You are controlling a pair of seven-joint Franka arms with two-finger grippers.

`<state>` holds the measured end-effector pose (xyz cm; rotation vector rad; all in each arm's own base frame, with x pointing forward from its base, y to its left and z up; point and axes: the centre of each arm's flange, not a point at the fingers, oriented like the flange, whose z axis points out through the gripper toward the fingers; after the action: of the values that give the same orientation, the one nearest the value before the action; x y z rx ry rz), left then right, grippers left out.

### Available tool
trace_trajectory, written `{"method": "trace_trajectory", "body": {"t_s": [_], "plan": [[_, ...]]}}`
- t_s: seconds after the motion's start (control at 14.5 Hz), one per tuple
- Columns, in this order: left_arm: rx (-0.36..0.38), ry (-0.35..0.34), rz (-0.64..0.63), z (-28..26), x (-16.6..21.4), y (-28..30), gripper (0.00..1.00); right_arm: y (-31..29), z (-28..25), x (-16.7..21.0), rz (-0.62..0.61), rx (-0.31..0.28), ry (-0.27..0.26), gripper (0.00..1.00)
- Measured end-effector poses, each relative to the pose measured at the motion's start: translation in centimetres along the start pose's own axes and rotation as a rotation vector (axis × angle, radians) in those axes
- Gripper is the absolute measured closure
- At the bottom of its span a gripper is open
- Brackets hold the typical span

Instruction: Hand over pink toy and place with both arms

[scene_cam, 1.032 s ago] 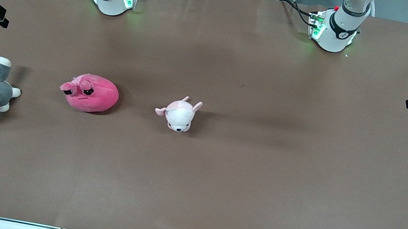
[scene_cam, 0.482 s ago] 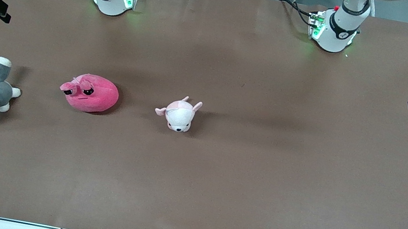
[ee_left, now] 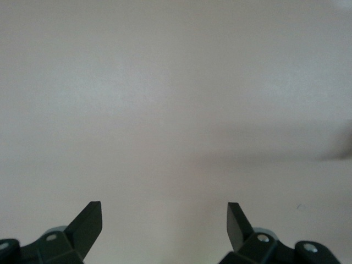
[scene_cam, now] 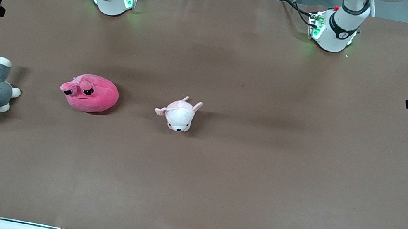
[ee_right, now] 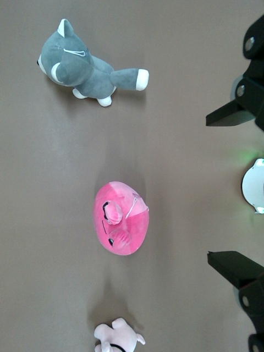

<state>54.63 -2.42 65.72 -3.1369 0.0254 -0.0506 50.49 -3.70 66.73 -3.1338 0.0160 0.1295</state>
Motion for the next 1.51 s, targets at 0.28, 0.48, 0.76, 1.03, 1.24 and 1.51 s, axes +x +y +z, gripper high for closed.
{"method": "trace_trajectory", "body": {"t_s": [0.28,0.48,0.76,1.03,1.24,1.51], "plan": [[0.0,0.003,-0.004,-0.16,0.01,-0.24,0.0,0.62,-0.01,-0.04,0.013,0.028,0.002,0.0],[0.0,0.003,-0.006,-0.16,0.01,-0.34,0.0,0.34,-0.11,0.09,0.007,0.026,0.013,0.0],[0.0,0.003,-0.007,-0.16,0.01,-0.41,0.0,0.28,-0.61,0.07,0.006,0.025,0.038,0.0],[0.0,0.003,-0.009,-0.16,0.01,-0.47,0.0,0.27,-0.96,-0.2,0.005,0.024,0.045,0.0],[0.0,0.003,-0.009,-0.16,0.01,-0.47,0.0,0.27,-0.95,-0.21,0.005,0.024,0.044,0.0],[0.0,0.003,-0.009,-0.16,0.01,-0.47,0.0,0.27,-0.92,-0.22,0.003,0.024,0.043,0.0]]}}
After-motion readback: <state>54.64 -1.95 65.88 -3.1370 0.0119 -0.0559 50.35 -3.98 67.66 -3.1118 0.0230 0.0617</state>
